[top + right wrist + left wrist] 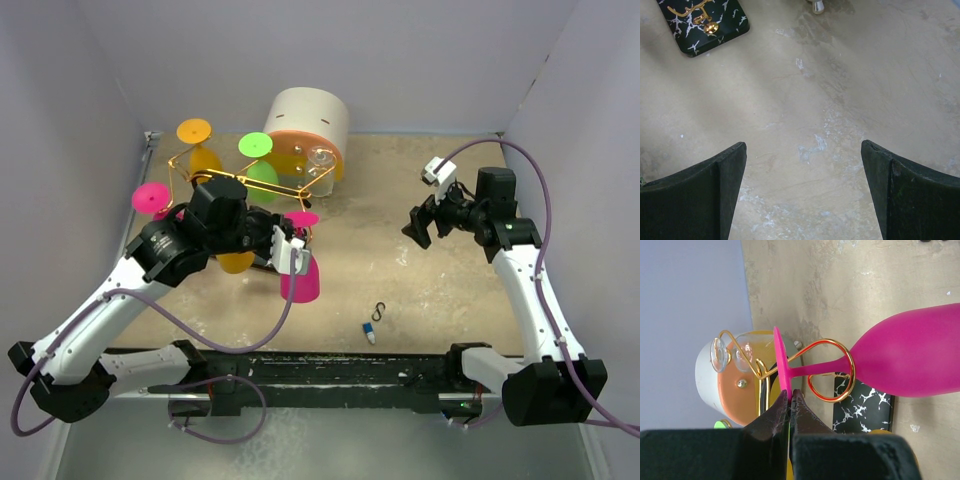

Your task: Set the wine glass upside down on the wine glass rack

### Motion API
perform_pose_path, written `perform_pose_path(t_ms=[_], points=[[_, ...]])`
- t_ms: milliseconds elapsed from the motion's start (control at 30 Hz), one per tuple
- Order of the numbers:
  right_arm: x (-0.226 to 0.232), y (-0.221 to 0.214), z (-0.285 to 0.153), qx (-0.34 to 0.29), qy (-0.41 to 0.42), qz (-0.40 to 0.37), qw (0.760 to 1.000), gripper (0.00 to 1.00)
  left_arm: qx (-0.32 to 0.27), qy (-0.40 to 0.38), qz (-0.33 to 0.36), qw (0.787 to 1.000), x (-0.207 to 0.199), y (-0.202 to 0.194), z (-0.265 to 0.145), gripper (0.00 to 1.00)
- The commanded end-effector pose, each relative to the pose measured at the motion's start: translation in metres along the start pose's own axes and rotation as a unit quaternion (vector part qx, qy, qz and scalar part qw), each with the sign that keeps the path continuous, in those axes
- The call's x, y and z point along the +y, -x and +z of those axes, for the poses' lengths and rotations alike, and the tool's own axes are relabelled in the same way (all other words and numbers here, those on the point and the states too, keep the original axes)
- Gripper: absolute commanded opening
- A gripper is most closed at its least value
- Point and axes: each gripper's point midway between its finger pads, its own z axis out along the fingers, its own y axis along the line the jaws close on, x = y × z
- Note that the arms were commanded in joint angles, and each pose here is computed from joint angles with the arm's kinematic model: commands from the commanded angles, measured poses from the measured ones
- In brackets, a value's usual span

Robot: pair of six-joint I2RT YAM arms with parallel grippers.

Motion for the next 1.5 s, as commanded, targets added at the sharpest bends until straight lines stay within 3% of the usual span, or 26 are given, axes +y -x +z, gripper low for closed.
perform_pose_path(t_ms=[0, 1467], points=[[0.003, 0.002, 0.000, -0.008, 0.013, 0.001, 1.000, 0.98, -0.004, 0.018, 0.012, 1.000, 0.004, 0.004, -0.009, 0.00], [-0.006, -0.003, -0.001, 0.000, -0.008, -0.004, 1.000, 1.00, 0.051, -0.019, 0.030, 0.998, -0.021, -0.025, -0.005, 0.03]])
